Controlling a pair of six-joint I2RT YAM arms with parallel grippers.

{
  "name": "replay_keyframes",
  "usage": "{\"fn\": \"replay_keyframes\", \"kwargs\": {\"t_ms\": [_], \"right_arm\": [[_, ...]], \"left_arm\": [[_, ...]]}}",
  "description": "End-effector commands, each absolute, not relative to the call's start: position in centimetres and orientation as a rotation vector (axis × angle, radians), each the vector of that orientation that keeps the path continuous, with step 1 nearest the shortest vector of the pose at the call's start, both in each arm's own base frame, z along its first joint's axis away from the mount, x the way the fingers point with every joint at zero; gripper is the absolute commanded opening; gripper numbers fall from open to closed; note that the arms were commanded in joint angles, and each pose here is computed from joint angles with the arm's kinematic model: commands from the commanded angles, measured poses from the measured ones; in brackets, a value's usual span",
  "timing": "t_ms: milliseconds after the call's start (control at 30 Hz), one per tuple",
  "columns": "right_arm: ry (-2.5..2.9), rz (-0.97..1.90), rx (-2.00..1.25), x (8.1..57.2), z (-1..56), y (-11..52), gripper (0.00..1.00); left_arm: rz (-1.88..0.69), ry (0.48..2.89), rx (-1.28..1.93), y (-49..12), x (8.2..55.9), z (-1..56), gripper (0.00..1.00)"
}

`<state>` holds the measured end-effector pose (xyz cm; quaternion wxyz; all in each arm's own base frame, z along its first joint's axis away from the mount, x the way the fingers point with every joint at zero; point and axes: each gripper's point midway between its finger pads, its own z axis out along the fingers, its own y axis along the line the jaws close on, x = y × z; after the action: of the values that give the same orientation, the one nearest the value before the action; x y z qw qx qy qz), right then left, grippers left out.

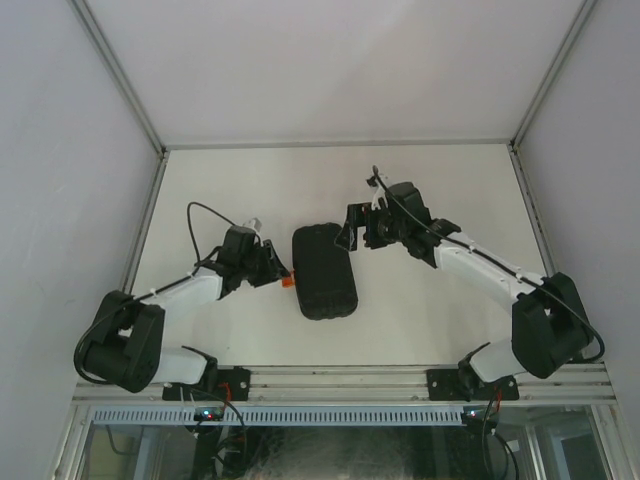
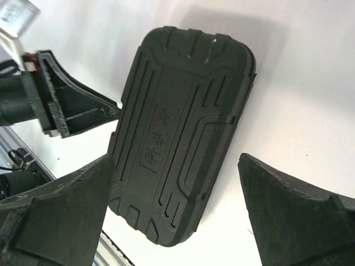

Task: Sort the tools into containers
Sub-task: Close the storage box at the center of the board.

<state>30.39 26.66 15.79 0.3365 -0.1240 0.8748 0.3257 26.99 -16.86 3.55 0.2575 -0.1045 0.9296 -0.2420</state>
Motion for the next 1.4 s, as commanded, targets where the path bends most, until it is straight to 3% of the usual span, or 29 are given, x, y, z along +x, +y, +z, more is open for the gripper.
{"fn": "replay_keyframes", "kwargs": {"t_ms": [0,433,800,1133,1367], "right_arm": [[2.314,0.846,-0.341,30.3,14.0,27.7,0.92],[2.55,0.854,-0.301,29.0,6.7,29.3,0.89],[2.744,0.544,-0.204,28.7,1.4,25.9,0.79],[2.741,0.521,-0.2,28.8,1.5,25.6,0.77],[2.735,0.54,-0.205,28.8,1.6,25.8,0.75]], "left_arm": [[-0.689,2.424,-0.285,-17.2,28.0,6.7,0.47],[-0.783,2.381,-0.311,-17.8,27.4,7.2,0.68],[-0.854,2.381,-0.34,-18.6,27.6,7.0,0.86],[-0.928,2.447,-0.419,-19.4,26.6,5.0,0.92],[-0.874,2.469,-0.517,-18.0,25.5,3.3,0.89]]}}
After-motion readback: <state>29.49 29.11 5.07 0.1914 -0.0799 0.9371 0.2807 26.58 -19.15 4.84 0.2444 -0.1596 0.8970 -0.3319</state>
